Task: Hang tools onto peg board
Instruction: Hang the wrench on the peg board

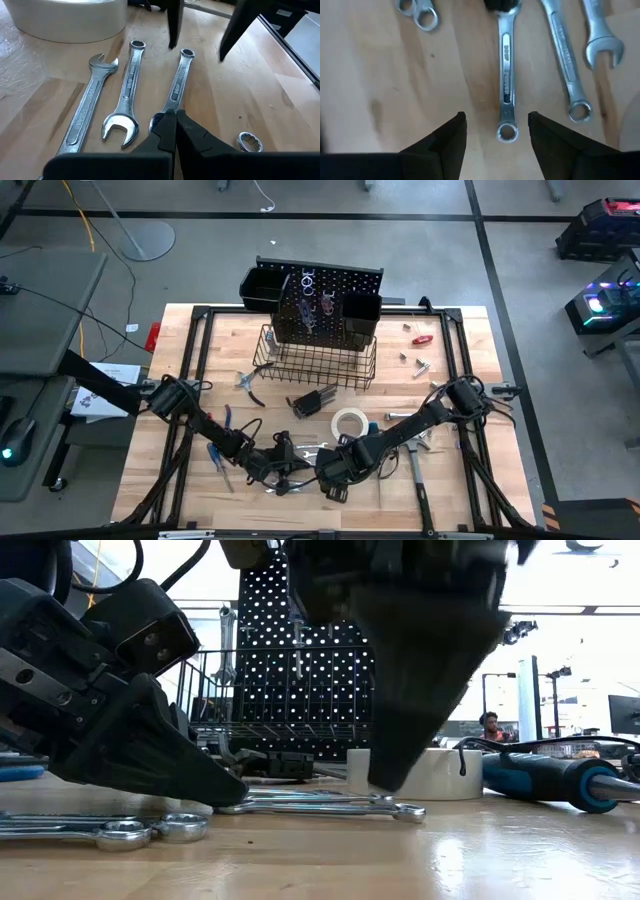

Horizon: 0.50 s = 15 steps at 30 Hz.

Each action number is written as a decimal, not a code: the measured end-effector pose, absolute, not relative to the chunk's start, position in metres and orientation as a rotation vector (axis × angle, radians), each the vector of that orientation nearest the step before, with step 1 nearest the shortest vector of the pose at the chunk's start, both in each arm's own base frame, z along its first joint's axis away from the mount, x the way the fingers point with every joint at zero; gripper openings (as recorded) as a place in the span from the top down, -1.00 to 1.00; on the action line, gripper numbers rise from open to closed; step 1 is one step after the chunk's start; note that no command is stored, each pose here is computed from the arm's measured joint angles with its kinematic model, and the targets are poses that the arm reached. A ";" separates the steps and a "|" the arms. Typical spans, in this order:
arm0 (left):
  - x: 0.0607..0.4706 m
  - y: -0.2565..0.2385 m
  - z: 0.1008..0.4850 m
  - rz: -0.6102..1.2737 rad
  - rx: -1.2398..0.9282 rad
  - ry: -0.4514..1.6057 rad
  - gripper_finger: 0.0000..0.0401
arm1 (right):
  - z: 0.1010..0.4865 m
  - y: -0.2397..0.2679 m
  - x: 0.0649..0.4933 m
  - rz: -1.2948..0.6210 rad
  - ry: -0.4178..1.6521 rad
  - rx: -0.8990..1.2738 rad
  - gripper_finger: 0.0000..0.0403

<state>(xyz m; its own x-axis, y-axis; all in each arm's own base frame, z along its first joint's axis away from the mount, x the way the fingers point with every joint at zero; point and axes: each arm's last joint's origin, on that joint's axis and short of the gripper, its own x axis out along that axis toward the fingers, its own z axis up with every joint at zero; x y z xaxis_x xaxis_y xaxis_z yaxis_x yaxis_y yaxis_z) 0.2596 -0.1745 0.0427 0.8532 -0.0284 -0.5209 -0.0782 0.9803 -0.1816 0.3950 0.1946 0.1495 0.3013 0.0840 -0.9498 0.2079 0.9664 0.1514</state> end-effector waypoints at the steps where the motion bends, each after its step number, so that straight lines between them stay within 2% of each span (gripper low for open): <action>1: 0.260 -0.175 0.043 0.028 -0.188 0.546 1.00 | 0.145 0.194 0.395 -0.074 1.281 0.249 0.00; 7: 0.261 -0.172 0.042 0.034 -0.153 0.542 1.00 | 0.122 0.195 0.397 -0.057 1.337 0.188 0.02; 9: 0.261 -0.171 0.043 0.033 -0.127 0.540 1.00 | 0.112 0.195 0.398 -0.055 1.366 0.163 0.10; 11: 0.262 -0.171 0.043 0.040 -0.109 0.536 1.00 | 0.103 0.195 0.398 -0.048 1.397 0.145 0.31; 14: 0.263 -0.168 0.042 0.068 -0.103 0.529 1.00 | 0.103 0.198 0.396 -0.012 1.416 0.163 0.83; 15: 0.263 -0.168 0.042 0.075 -0.104 0.527 1.00 | 0.103 0.200 0.396 0.014 1.417 0.178 0.89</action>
